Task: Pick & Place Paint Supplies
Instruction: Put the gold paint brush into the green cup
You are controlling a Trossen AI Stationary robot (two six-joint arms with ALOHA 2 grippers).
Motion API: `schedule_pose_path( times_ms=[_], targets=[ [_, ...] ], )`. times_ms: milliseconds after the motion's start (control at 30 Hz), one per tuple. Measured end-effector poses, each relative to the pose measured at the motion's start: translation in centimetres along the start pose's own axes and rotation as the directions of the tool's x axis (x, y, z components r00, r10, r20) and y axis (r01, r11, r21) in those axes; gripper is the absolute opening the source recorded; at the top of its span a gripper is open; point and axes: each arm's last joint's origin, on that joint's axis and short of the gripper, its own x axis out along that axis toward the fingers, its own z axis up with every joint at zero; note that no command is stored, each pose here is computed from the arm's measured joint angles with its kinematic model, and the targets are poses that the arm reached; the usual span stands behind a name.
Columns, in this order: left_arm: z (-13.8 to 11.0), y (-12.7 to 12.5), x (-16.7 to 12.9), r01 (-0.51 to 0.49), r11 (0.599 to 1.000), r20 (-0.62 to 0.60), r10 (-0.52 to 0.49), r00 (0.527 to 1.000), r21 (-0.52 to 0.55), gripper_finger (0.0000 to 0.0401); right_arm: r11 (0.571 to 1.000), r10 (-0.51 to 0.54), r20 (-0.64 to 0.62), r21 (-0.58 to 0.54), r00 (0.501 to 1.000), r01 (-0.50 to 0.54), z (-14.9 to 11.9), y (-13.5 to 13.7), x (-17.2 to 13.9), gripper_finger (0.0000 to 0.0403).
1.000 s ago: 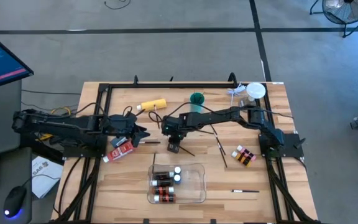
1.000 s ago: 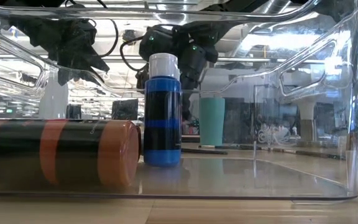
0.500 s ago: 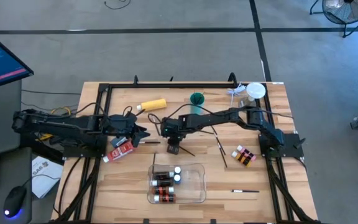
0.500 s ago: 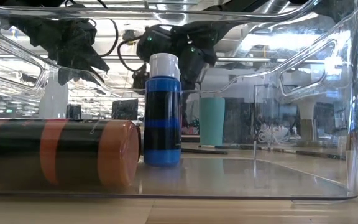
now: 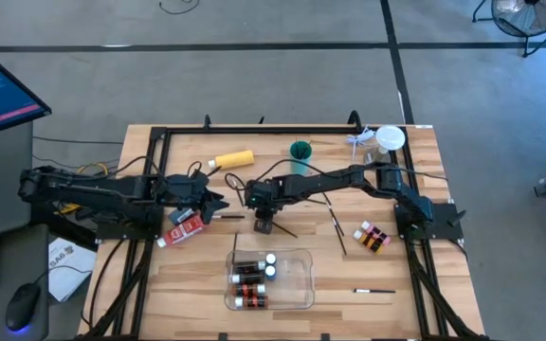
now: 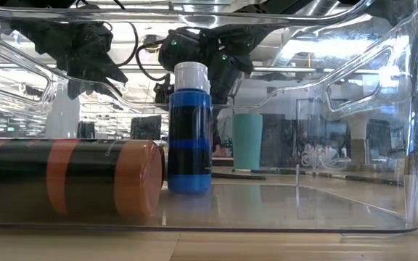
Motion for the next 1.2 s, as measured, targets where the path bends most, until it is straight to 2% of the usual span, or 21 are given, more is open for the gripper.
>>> schedule_pose_path(
  times_ms=[633, 733, 900, 1100, 1200],
  targets=[
    [0.0, 0.0, 0.0, 0.000, 1.000, 0.000, 0.000, 1.000, 0.007, 0.0099, 1.000, 0.006, 0.003, -0.005, 1.000, -0.006, 0.0, 0.3, 0.0, 0.0085],
    [0.0, 0.0, 0.0, 0.000, 1.000, 0.000, 0.000, 1.000, 0.007, 0.0099, 1.000, 0.020, 0.001, -0.006, 1.000, -0.020, -0.2, 0.4, 1.2, 0.0085],
    [0.0, 0.0, 0.0, 0.000, 1.000, 0.000, 0.000, 1.000, 0.007, 0.0099, 0.999, 0.037, -0.057, 0.005, 0.998, -0.037, -0.9, 0.6, 1.8, 0.0085],
    [0.0, 0.0, 0.0, 0.001, 1.000, 0.000, -0.001, 1.000, 0.007, 0.0099, 0.999, 0.040, -0.069, 0.040, 0.997, -0.038, -1.0, 0.4, 1.9, 0.0085],
    [0.0, 0.0, 0.0, 0.001, 1.000, 0.000, -0.001, 1.000, 0.007, 0.0099, 0.998, 0.043, -0.074, 0.050, 0.996, -0.039, -1.0, 0.0, 2.0, 0.0071]
  ],
)
